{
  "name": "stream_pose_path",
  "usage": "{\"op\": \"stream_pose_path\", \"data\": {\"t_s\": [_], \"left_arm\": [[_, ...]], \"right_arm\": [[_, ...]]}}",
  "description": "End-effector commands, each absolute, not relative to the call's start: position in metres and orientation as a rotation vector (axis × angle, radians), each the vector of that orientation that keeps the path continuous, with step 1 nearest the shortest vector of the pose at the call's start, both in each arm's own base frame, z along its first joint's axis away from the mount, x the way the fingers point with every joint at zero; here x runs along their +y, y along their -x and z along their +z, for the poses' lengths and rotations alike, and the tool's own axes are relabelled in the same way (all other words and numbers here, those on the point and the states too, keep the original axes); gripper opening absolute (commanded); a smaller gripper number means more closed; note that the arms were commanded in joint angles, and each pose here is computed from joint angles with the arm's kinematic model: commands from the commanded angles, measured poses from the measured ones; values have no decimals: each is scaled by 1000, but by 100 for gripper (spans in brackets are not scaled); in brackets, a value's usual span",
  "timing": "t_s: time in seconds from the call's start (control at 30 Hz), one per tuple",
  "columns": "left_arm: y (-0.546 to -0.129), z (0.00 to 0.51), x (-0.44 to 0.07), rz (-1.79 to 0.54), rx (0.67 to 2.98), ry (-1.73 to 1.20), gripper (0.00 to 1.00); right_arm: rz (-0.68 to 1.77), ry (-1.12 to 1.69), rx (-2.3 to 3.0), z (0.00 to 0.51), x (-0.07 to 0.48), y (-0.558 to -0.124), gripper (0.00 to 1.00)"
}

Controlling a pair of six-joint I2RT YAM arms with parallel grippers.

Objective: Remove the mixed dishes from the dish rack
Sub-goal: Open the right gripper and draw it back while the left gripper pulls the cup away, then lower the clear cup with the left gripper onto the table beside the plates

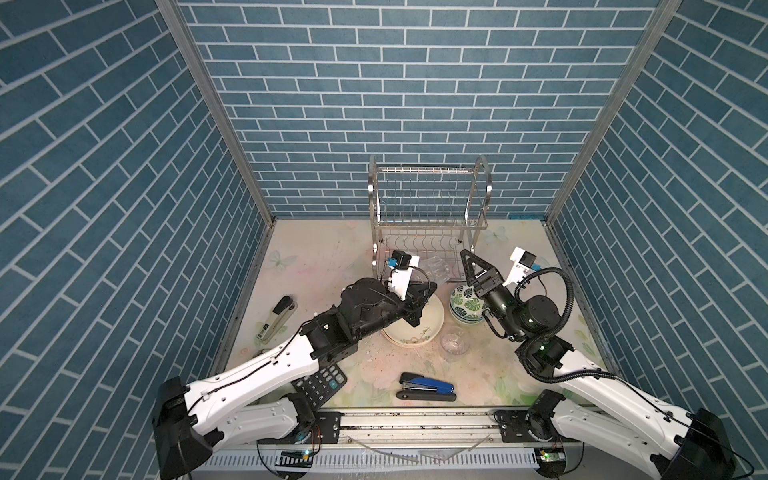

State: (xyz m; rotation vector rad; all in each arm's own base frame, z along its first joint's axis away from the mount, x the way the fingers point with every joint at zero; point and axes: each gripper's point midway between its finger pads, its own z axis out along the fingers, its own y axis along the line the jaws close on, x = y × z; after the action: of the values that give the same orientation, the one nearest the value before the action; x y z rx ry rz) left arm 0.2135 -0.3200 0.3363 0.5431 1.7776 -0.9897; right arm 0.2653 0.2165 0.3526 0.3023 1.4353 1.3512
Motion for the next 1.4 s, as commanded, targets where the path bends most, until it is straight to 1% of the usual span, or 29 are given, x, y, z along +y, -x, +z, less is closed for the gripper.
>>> {"op": "stream_pose_path", "data": {"t_s": [0.0, 0.17, 0.33, 0.47, 0.57, 0.73, 1.0, 1.37], "left_arm": [[-207, 333, -294, -852, 1876, -592, 0], [-198, 311, -262, -674, 2056, -636, 0], [-188, 276, -233, -461, 2284, -695, 0], [-181, 245, -216, -308, 2444, -745, 0], [-174, 226, -209, -251, 2529, -772, 0], [-164, 207, -200, -221, 2597, -783, 0], [-146, 162, -202, -225, 2741, -836, 0], [-144, 118, -215, -247, 2808, -862, 0]], "right_arm": [[1267, -295, 1437, 350, 208, -267, 98], [1235, -298, 1448, 345, 205, -269, 98], [1190, -293, 1480, 341, 204, -271, 98], [1161, -305, 1490, 338, 201, -273, 98], [1142, -312, 1497, 337, 198, -273, 98], [1121, -318, 1509, 334, 194, -273, 98], [1108, -323, 1526, 332, 194, -275, 98], [1095, -336, 1539, 326, 193, -277, 98]]}}
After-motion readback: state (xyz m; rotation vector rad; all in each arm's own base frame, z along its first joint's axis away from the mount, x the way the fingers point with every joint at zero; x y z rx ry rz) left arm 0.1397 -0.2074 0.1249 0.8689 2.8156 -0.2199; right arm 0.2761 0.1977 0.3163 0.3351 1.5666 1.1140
